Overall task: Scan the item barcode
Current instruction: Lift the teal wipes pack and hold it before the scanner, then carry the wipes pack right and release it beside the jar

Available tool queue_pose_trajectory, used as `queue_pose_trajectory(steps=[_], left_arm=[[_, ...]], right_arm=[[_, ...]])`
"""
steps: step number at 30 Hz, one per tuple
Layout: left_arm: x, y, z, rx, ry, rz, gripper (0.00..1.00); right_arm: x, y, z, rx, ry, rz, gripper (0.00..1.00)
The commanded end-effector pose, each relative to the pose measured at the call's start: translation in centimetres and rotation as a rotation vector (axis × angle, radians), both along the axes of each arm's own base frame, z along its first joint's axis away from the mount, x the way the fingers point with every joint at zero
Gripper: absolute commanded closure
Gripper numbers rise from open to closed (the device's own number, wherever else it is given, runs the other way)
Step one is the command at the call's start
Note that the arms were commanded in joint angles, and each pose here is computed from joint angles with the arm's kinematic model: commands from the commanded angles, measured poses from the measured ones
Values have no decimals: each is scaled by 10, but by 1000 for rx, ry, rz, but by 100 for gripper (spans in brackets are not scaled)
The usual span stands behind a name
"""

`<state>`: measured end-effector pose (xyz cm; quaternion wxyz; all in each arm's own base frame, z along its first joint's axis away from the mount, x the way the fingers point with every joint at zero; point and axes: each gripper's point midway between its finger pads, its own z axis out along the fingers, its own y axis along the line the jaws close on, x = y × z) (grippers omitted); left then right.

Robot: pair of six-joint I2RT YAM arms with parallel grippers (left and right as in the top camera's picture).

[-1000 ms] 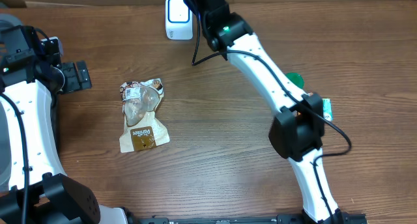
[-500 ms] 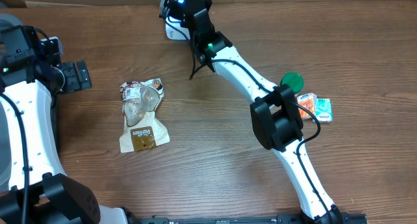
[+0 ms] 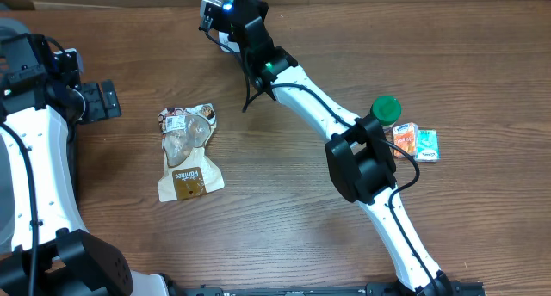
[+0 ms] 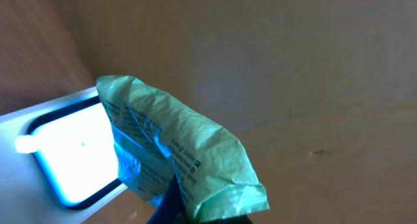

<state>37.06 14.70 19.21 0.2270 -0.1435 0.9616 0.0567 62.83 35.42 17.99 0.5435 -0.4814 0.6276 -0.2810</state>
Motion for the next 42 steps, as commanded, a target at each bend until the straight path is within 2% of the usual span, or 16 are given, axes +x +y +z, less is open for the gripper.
queue_pose_trajectory(steps=[1, 6, 11, 15, 19, 25, 31, 36, 42], left_arm=[[-2, 4, 1, 1, -6, 23, 0], [-2, 4, 1, 1, -6, 23, 0], [-2, 4, 1, 1, -6, 23, 0], [-2, 4, 1, 1, -6, 23, 1], [-2, 4, 1, 1, -6, 23, 0], [-2, 4, 1, 1, -6, 23, 0], [-2, 4, 1, 1, -6, 23, 0], [-2, 4, 1, 1, -6, 23, 0], [-2, 4, 1, 1, -6, 23, 1]], right_arm=[[-27, -20, 136, 332, -70, -60, 96], [-72, -53, 182, 586, 89, -159, 96], [-143, -98, 204, 876, 373, -297, 96], [-199, -146, 198, 976, 606, -435, 96], [-229, -203, 171, 961, 768, -620, 96], [-251, -274, 117, 925, 967, -908, 96], [-253, -325, 59, 916, 1047, -1118, 96], [-237, -340, 5, 1009, 1100, -1141, 96], [-233, -347, -36, 1094, 1147, -1136, 96]])
